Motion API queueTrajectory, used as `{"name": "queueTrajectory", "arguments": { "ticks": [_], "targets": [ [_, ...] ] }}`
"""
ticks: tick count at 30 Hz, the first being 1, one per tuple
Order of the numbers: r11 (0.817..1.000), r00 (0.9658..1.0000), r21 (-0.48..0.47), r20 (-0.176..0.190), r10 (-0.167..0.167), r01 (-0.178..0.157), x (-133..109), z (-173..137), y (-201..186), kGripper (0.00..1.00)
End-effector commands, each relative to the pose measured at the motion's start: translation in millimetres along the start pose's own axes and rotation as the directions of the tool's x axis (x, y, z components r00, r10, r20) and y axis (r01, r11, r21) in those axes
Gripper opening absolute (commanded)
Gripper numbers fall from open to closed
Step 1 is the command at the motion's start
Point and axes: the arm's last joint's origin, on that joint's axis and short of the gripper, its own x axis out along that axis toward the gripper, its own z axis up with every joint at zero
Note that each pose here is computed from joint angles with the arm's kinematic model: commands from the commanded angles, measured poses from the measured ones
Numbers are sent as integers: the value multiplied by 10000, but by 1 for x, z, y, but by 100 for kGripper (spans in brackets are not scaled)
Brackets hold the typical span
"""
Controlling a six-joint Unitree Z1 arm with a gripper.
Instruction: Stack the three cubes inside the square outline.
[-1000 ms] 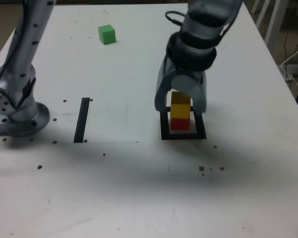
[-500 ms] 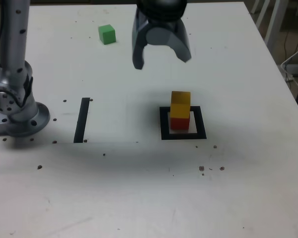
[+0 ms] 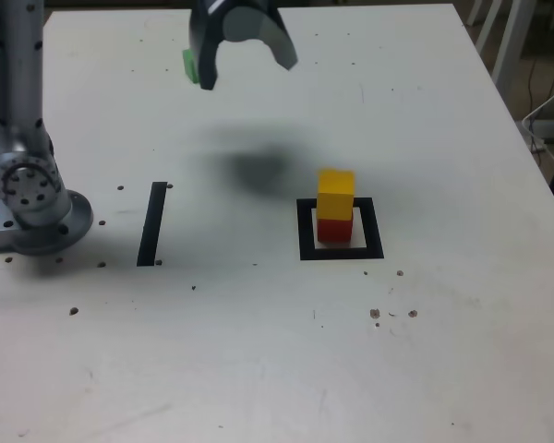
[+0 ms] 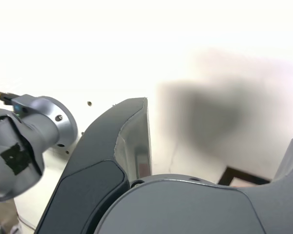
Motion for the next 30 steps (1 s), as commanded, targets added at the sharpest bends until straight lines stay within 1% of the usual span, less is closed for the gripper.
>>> {"name": "queueTrajectory", "arguments": {
  "ticks": [1,3,6,9,12,17,25,30],
  "targets": [
    [9996,9997,-231,-186,-150,146,6,-1,13,99],
    [9984,9987,-462,-379,-344,326,14,-1,27,99],
    [9954,9963,-774,-608,-614,566,25,1,47,99],
    [9921,9943,-1033,-720,-788,712,34,3,65,99],
    [9889,9930,-1255,-763,-896,796,42,5,81,99],
    [9855,9928,-1489,-744,-934,815,50,7,100,99],
    [9837,9934,-1631,-729,-890,761,55,10,127,99],
    [9836,9919,-1586,-795,-989,854,62,13,142,99]
  ]
}}
